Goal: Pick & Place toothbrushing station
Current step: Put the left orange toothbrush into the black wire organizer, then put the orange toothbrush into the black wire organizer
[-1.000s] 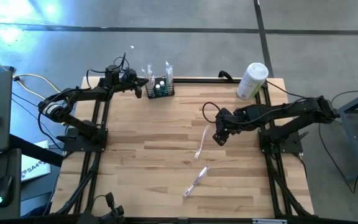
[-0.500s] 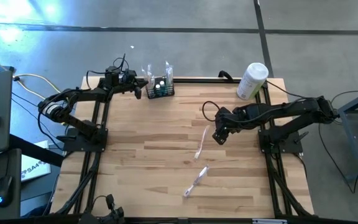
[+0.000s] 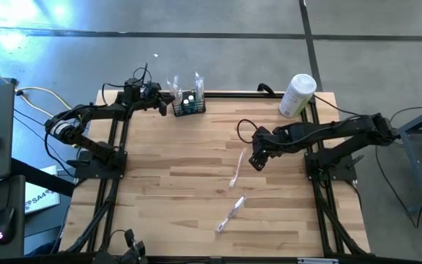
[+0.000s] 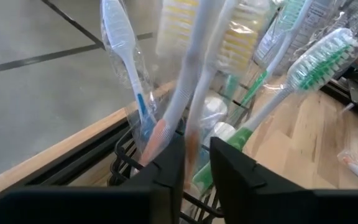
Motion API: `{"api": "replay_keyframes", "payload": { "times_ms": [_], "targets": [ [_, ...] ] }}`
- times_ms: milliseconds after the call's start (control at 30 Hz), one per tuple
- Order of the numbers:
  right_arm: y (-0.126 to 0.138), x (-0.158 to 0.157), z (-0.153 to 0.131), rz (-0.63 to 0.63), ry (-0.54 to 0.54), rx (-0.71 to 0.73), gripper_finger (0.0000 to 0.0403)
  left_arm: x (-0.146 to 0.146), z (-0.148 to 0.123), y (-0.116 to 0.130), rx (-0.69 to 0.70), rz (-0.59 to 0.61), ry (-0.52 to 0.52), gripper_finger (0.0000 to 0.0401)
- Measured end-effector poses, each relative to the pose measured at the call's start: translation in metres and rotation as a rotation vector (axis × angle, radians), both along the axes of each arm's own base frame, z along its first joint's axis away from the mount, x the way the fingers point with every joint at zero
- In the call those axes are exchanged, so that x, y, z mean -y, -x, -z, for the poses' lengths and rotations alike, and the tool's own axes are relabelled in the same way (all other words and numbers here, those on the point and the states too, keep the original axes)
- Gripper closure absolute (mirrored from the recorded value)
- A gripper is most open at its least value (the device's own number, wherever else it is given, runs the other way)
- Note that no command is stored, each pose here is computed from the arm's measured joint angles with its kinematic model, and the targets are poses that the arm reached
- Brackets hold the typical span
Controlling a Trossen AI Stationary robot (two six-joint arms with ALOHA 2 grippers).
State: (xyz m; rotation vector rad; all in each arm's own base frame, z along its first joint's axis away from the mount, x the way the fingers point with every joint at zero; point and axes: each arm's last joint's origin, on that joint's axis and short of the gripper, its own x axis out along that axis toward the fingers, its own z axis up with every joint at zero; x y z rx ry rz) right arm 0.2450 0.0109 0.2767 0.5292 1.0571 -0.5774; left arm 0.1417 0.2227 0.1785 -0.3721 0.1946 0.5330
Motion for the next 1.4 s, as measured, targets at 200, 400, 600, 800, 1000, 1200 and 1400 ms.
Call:
{"api": "replay_keyframes", "payload": {
  "times_ms": [200,400,600,800,1000,1200,1400],
  "targets": [
    [-0.001,0.000,-0.001,-0.001,-0.001,0.017,0.0174,0.000,0.000,0.000,0.037,-0.022,0.067,0.0263],
    [-0.003,0.000,-0.001,0.014,-0.010,0.032,0.0174,-0.001,-0.001,0.002,0.080,-0.057,0.147,0.0216],
    [-0.002,0.000,-0.001,-0.016,0.001,0.024,0.0174,0.002,-0.009,0.003,0.098,-0.050,0.117,0.0207],
    [-0.002,-0.001,-0.001,-0.218,0.082,-0.015,0.0174,0.008,-0.026,0.006,0.137,-0.020,0.061,0.0207],
    [-0.003,0.002,-0.001,-0.475,0.235,-0.074,0.0174,0.021,-0.052,0.012,0.190,0.002,-0.042,0.0207],
    [-0.003,0.003,-0.002,-0.672,0.355,-0.129,0.0174,0.039,-0.070,0.016,0.250,0.087,0.008,0.0207],
    [-0.005,0.006,-0.003,-0.847,0.435,-0.156,0.0174,0.075,-0.086,0.004,0.272,0.232,0.028,0.0207]
  ]
}}
